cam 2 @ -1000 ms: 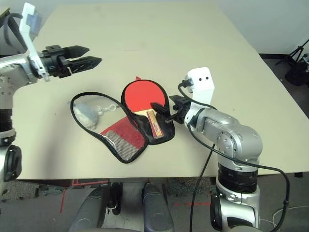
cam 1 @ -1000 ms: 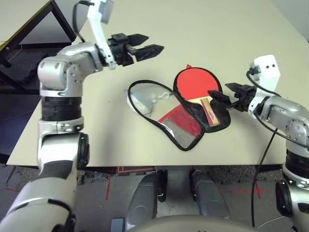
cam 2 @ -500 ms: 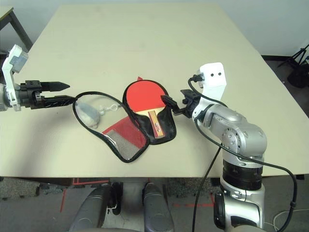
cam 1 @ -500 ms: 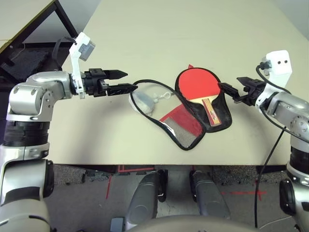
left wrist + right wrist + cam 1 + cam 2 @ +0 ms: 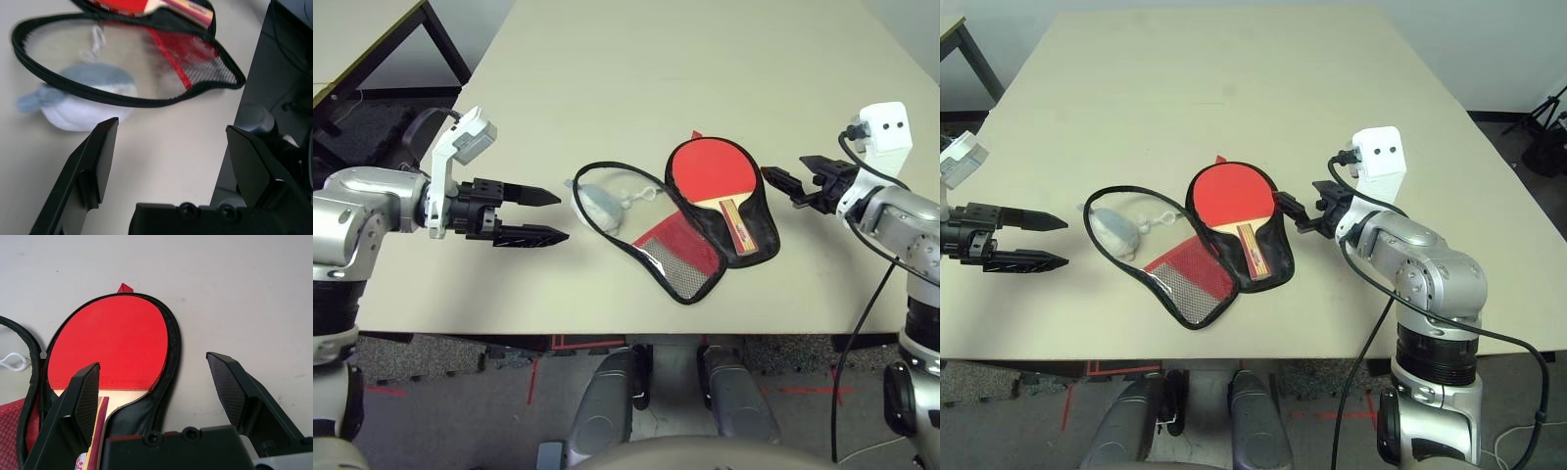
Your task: Store the ping-pong paddle in its case and zip it.
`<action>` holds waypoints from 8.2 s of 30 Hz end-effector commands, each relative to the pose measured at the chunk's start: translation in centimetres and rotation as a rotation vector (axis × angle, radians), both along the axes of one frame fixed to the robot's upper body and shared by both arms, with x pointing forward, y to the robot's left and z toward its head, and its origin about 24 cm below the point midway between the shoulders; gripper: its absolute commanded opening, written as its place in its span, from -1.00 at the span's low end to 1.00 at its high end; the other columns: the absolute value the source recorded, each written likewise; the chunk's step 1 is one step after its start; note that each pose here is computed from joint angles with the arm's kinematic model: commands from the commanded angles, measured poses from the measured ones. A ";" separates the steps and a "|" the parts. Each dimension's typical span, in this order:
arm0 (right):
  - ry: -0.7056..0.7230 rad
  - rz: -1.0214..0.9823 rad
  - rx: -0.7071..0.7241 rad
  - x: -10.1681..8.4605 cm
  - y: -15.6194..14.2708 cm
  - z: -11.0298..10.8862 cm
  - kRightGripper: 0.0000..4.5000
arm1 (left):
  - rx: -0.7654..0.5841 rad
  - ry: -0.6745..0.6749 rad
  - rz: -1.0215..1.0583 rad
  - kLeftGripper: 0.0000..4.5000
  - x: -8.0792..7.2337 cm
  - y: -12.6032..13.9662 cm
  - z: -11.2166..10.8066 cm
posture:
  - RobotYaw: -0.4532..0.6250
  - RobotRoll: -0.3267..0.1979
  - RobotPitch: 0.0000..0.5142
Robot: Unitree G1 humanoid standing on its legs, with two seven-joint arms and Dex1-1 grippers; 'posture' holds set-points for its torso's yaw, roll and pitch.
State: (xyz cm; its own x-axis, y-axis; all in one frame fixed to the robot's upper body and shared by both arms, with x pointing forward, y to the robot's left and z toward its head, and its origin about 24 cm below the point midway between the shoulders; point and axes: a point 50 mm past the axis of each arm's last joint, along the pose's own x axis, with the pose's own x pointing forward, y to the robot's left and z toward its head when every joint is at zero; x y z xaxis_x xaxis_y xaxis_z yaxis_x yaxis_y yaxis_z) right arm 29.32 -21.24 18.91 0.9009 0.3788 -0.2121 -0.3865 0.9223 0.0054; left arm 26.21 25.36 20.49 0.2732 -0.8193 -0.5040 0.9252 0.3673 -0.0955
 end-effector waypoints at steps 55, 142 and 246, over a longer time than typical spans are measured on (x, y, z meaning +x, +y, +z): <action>0.075 -0.200 0.272 1.1 -1.9 1.0 1.00 | -0.482 -0.404 -0.060 1.00 10.4 -17.2 3.3 | -0.33 0.25 -0.24; 0.686 -0.252 0.845 -2.8 2.2 -9.3 -1.00 | -0.400 -0.285 0.091 1.00 6.3 -14.7 -0.3 | -0.26 0.25 -0.15; 0.230 0.549 -0.284 -4.7 6.1 -2.3 0.98 | -0.367 -0.323 0.128 1.00 8.1 -13.9 -1.0 | -0.42 0.25 -0.10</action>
